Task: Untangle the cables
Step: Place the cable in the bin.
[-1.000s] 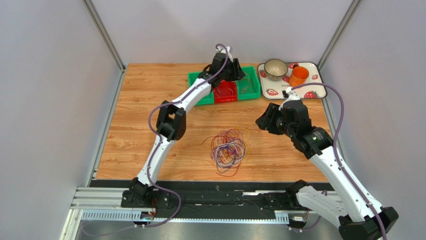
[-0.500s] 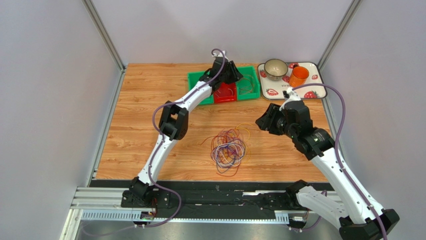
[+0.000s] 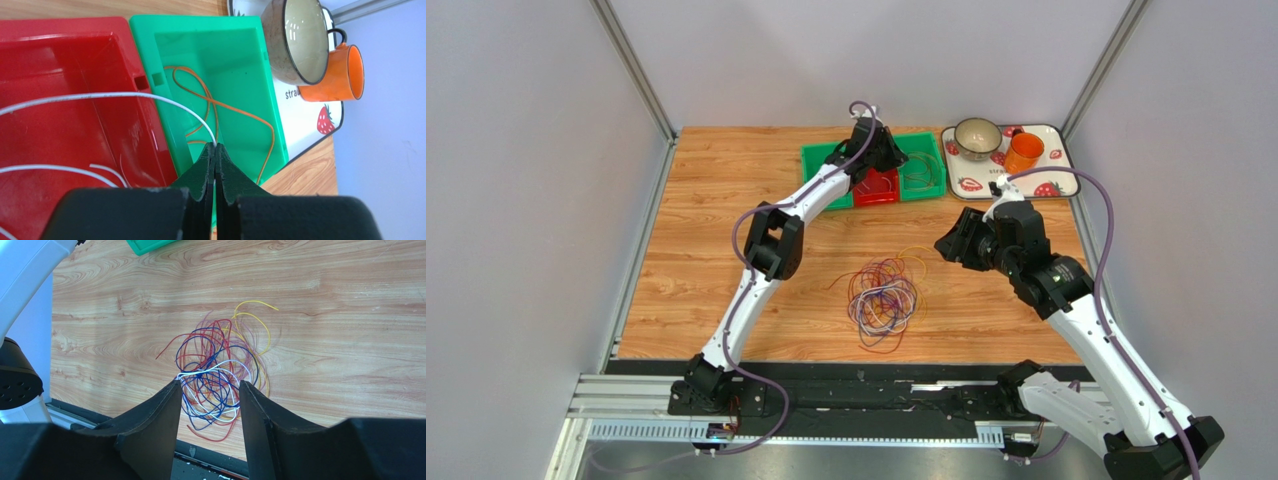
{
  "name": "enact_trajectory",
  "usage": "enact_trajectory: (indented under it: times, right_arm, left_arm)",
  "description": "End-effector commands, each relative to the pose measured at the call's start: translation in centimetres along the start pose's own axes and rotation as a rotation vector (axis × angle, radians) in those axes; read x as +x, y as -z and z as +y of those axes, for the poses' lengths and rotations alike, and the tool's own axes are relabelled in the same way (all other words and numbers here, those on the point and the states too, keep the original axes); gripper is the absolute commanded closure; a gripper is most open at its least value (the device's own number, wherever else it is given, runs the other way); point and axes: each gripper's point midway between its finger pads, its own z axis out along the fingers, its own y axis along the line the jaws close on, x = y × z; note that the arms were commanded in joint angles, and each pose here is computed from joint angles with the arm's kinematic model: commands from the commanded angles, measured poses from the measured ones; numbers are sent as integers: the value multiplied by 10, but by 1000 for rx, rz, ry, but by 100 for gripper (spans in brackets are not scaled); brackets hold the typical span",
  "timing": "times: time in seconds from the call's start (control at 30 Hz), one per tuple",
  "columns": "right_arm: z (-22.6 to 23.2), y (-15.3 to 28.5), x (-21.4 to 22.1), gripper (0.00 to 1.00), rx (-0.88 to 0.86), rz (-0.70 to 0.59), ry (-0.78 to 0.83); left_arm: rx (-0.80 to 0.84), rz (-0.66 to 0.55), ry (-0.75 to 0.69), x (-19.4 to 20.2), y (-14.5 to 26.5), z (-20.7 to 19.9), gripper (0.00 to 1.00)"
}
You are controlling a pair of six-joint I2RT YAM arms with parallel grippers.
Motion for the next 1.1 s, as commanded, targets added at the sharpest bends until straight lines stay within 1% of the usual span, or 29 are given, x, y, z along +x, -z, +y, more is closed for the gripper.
enact_trajectory:
  times: [0.0,0.03,0.07,0.1,0.13,0.27,0.37,0.47,0.6,0.87,1.0,1.07]
  right_arm:
    - [13,4,-9,50,-50,-24,1]
    - [13,4,-9,50,-51,-25,-1]
    - [13,4,-8,51,-53,-24,-2]
    - [13,4,-7,51,-55,-20,-3]
    - [14,3,-8,50,-59,-23,-3]
    - [15,0,-5,51,-69,-12,-10]
    - [15,-2,-4,51,-69,-4,-9]
    - [15,-3,-4,51,-65,-2,-8]
    - [15,-3,-4,51,-65,1,-10]
    - [19,-9,-2,52,-79,20,-13]
    - [20,-10,-1,52,-86,27,-15]
    - [20,-10,-1,52,-88,27,-15]
  left_arm:
    - [37,-25,-31,-39,40,-29,100]
    - [4,0,-18,-33,41,-11,100]
    - [-8,3,-8,-34,45,-6,100]
    - [-1,-10,-4,-43,55,-11,100]
    - [-28,5,8,-39,58,7,100]
    - [-28,20,-9,-46,72,15,100]
    - [-15,28,-52,-52,79,10,100]
    - [-55,27,-71,-58,88,14,100]
    - [-115,32,-79,-57,93,30,100]
    - [-133,154,-64,-16,77,59,100]
    - [-155,221,-59,4,71,70,100]
    - [-159,236,-67,9,69,71,100]
